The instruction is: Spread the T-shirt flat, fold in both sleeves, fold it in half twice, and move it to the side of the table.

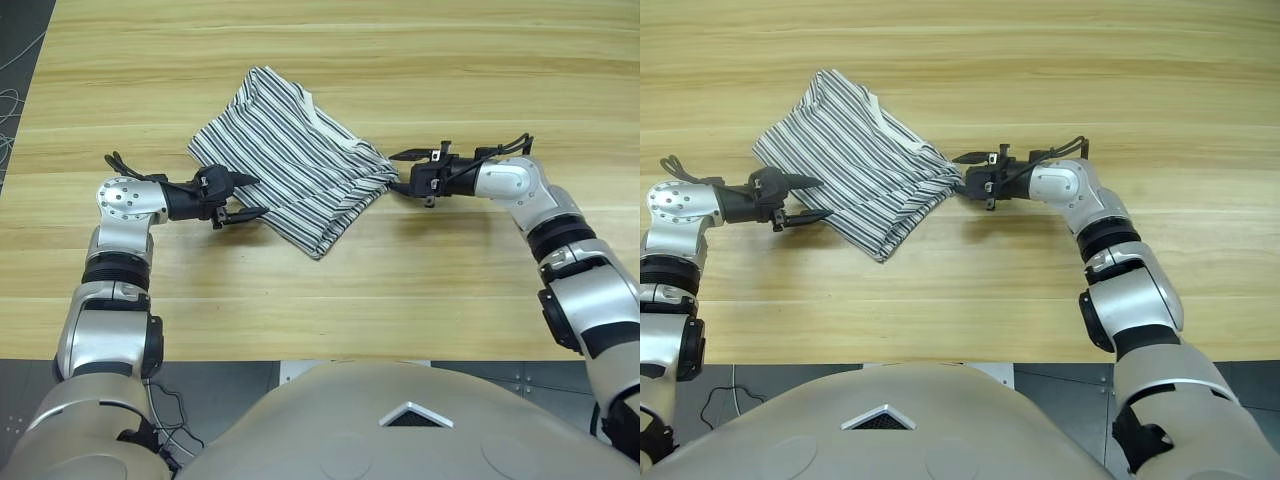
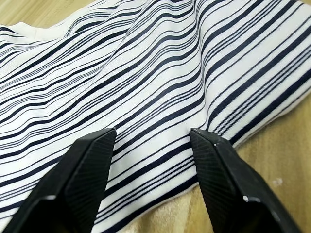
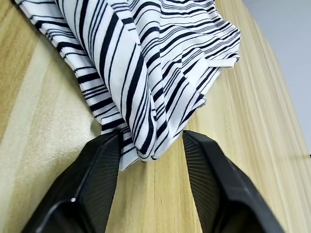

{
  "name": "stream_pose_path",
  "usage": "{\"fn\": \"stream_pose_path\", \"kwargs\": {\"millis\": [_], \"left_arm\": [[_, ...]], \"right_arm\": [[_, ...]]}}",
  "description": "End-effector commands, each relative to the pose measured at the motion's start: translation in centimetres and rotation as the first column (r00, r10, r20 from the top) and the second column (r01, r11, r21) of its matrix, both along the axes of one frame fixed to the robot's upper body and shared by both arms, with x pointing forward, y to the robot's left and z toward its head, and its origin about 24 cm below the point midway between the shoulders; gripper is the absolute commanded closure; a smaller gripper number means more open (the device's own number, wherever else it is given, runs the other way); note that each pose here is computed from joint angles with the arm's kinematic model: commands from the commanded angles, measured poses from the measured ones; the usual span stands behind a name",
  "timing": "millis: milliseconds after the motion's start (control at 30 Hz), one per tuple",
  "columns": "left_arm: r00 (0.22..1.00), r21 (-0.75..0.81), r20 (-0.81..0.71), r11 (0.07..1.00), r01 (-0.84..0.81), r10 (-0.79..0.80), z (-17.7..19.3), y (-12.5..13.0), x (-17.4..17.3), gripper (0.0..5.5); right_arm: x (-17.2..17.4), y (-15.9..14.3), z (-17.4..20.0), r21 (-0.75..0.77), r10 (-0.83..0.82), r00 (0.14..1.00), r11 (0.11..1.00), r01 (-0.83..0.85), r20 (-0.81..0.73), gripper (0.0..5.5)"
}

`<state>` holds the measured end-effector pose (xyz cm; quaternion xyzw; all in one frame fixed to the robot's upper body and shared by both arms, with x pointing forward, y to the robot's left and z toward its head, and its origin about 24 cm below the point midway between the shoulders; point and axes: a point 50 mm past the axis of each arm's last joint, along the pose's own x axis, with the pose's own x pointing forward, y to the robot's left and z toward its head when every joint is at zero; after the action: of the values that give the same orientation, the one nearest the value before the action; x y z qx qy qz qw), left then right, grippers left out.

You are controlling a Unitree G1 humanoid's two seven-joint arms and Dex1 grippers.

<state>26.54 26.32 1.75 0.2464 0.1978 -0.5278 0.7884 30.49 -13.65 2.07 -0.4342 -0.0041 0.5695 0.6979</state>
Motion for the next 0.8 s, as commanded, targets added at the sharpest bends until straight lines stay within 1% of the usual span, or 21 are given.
{"fn": "stream_pose_path", "kwargs": {"millis": [33,100,167,233,300,367,467,533,567,600,633,667,733,800], "left_arm": [[1.000,0.009,0.012,1.000,-0.011,0.011,0.2,0.0,0.3,2.69],[1.000,0.008,0.011,1.000,-0.011,0.011,0.2,0.0,0.3,2.69],[1.000,0.007,0.012,1.000,-0.009,0.009,0.2,0.0,0.3,2.69],[1.000,0.005,0.012,1.000,-0.007,0.007,0.1,-0.1,0.4,2.69],[1.000,-0.017,0.014,1.000,-0.002,0.002,0.3,-0.3,0.4,2.69],[1.000,-0.103,0.024,0.995,0.009,-0.006,1.1,-0.9,0.7,2.69],[0.999,-0.241,0.034,0.970,0.024,-0.017,2.5,-1.7,0.9,2.69],[0.999,-0.292,0.034,0.956,0.038,-0.030,3.1,-2.1,0.8,2.69],[0.999,-0.302,0.033,0.952,0.046,-0.038,3.3,-2.3,0.7,2.69],[0.998,-0.304,0.031,0.951,0.054,-0.047,3.3,-2.5,0.5,2.69],[0.998,-0.304,0.027,0.951,0.059,-0.054,3.2,-2.7,0.4,2.69],[0.998,-0.302,0.023,0.951,0.063,-0.059,3.1,-2.9,0.3,2.69],[0.998,-0.293,0.015,0.954,0.063,-0.061,2.8,-2.9,0.0,2.69],[0.998,-0.283,0.013,0.957,0.058,-0.057,2.5,-3.0,-0.1,2.69]], "right_arm": [[-0.4,-0.7,0.1,-0.010,0.027,0.998,1.000,-0.028,-0.063,3.28],[-0.6,-0.8,0.4,0.048,0.045,0.988,0.998,-0.038,-0.146,3.28],[-0.2,-0.4,1.7,0.189,0.041,0.976,0.982,0.001,-0.216,3.28],[0.2,-0.1,2.9,0.310,0.031,0.967,0.949,0.051,-0.253,3.28],[0.6,0.4,4.5,0.468,0.061,0.943,0.877,0.106,-0.326,3.28],[1.0,0.3,6.6,0.610,0.132,0.903,0.776,0.162,-0.408,3.28],[1.6,-1.2,8.4,0.699,0.181,0.856,0.669,0.254,-0.485,3.28],[2.1,-2.4,9.7,0.738,0.209,0.828,0.599,0.312,-0.520,3.28],[2.2,-2.6,9.8,0.725,0.190,0.830,0.610,0.319,-0.525,3.28],[1.5,-2.0,8.8,0.652,0.161,0.836,0.707,0.272,-0.524,3.28],[-0.2,-1.4,7.5,0.552,0.183,0.836,0.817,0.163,-0.518,3.28],[-1.6,-1.0,6.8,0.499,0.230,0.819,0.863,0.078,-0.526,3.28],[-3.4,-0.4,6.2,0.434,0.291,0.784,0.901,-0.031,-0.549,3.28],[-3.5,0.7,5.9,0.422,0.292,0.798,0.905,-0.052,-0.528,3.28]]}}
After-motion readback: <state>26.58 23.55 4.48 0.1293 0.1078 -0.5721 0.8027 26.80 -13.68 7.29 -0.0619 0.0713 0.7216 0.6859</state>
